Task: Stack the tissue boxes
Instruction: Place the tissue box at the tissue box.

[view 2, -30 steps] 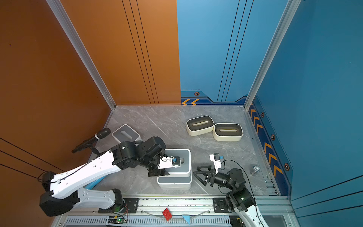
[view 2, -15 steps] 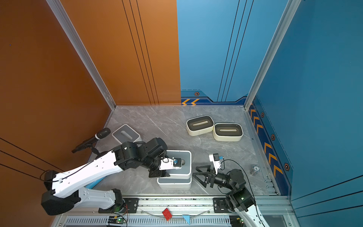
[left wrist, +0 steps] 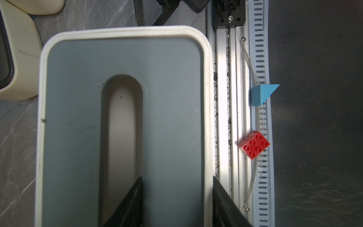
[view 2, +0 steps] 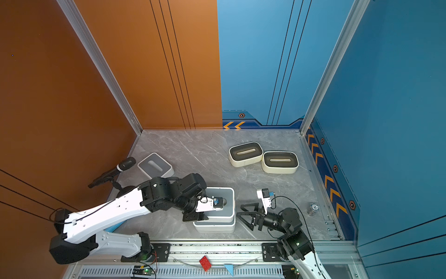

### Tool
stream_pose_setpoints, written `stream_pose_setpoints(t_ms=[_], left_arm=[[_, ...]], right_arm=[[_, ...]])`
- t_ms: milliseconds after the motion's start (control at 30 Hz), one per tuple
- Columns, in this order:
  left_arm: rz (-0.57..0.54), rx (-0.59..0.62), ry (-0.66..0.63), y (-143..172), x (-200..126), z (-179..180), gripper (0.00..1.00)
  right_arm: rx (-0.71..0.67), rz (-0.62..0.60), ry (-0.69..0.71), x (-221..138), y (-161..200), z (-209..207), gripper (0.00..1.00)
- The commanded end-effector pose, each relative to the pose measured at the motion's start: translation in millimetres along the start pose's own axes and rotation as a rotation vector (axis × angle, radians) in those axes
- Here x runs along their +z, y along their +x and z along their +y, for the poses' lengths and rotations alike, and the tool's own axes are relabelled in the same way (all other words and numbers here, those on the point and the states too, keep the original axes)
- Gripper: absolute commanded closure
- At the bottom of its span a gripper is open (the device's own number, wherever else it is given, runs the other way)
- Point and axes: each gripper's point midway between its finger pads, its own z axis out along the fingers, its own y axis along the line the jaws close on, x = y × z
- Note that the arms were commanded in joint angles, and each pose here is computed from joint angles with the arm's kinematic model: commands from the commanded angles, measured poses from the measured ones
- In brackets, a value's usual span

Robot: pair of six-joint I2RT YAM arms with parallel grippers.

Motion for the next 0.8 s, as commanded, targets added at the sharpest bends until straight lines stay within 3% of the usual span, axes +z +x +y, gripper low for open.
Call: stream_pose_setpoints(t_ms=[0, 767], left_arm=[[-0.052, -0.001, -0.032, -7, -7, 0, 0.6], [-0.071, 0.011, -0.017, -8, 4, -8, 0.59]], right_arm=[[-0.046, -0.013, -0.025, 0, -2, 5, 0.0], [-0.047, -0.013, -0.023, 1, -1, 4, 0.0]])
